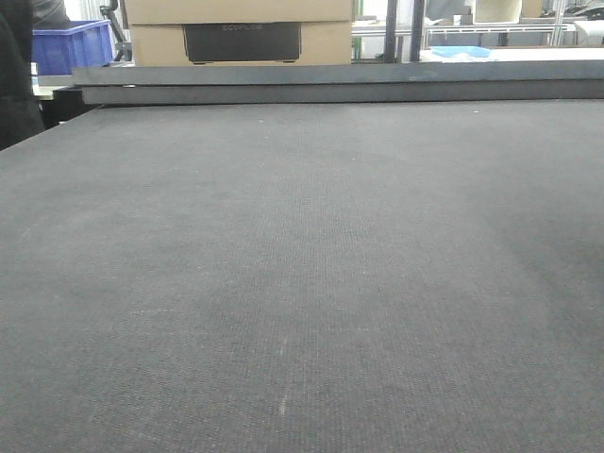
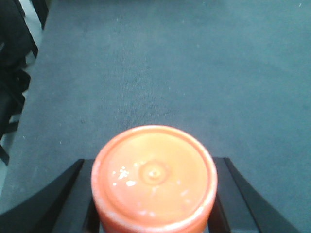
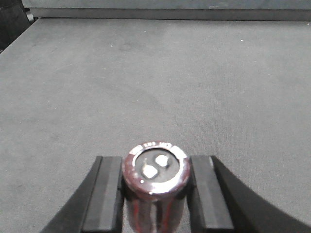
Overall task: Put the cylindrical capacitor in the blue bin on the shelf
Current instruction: 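Hold both cylinders and drive the base away from the table, then drive the base to the shelf of blue bins holding both cylinders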
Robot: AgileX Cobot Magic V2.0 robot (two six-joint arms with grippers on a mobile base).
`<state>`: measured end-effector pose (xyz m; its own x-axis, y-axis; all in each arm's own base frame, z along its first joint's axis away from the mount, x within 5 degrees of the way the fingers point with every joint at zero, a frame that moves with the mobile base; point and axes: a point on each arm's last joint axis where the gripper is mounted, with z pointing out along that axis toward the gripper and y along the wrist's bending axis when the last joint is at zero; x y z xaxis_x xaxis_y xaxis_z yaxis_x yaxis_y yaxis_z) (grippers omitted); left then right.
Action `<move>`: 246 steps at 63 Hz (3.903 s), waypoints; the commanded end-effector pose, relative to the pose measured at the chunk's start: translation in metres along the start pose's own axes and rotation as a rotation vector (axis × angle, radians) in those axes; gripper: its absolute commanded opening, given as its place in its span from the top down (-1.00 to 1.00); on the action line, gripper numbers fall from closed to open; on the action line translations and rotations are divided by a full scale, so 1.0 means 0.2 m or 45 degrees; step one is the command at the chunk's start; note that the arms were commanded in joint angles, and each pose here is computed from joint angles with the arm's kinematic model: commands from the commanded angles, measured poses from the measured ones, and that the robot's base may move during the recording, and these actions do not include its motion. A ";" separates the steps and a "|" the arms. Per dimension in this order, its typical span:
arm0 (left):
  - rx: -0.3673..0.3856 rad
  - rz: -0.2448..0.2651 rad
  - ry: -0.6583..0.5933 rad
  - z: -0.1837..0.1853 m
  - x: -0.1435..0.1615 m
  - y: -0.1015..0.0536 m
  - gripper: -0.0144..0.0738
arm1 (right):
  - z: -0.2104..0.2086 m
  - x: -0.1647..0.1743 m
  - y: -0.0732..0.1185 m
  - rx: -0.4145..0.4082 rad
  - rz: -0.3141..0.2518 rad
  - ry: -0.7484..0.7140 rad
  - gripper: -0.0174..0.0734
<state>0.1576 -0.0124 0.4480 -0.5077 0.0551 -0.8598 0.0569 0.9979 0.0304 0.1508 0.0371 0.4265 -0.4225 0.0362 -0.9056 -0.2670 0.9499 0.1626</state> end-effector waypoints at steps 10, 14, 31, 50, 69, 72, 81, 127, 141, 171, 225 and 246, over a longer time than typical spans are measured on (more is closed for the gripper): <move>-0.004 -0.012 -0.021 -0.01 0.00 0.00 0.93 | -0.02 -0.02 0.00 0.004 -0.013 -0.042 0.96; -0.004 -0.012 -0.021 -0.01 0.00 0.00 0.93 | -0.02 -0.02 0.00 0.004 -0.013 -0.042 0.96; -0.004 -0.012 -0.021 -0.01 0.00 0.00 0.93 | -0.02 -0.02 0.00 0.004 -0.013 -0.042 0.96; -0.004 -0.012 -0.021 -0.01 0.00 0.00 0.93 | -0.02 -0.02 0.00 0.004 -0.013 -0.042 0.96; -0.004 -0.012 -0.021 -0.01 0.00 0.00 0.93 | -0.02 -0.02 0.00 0.004 -0.013 -0.042 0.96; -0.004 -0.012 -0.021 -0.01 0.00 0.00 0.93 | -0.02 -0.02 0.00 0.004 -0.013 -0.042 0.96; -0.004 -0.012 -0.021 -0.01 0.00 0.00 0.93 | -0.01 -0.02 0.00 0.004 -0.011 -0.037 0.96; -0.004 -0.012 -0.026 -0.02 0.00 0.00 0.93 | 0.01 -0.03 0.00 0.009 -0.008 -0.049 0.96; -0.004 -0.012 -0.026 -0.02 0.00 0.00 0.93 | 0.01 -0.03 0.00 0.009 -0.008 -0.049 0.96; -0.004 -0.012 -0.026 -0.02 0.00 0.00 0.93 | 0.01 -0.03 0.00 0.009 -0.008 -0.049 0.96; -0.006 -0.010 -0.027 -0.02 0.00 0.01 0.93 | 0.01 -0.03 0.00 0.009 -0.008 -0.049 0.96; -0.006 -0.010 -0.027 -0.02 0.00 0.01 0.93 | 0.00 -0.03 0.00 0.008 -0.009 -0.054 0.96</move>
<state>0.1563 -0.0119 0.4480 -0.5075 0.0550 -0.8599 0.0542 0.9980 0.0318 0.1542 0.0373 0.4261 -0.4234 0.0377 -0.9052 -0.2648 0.9504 0.1634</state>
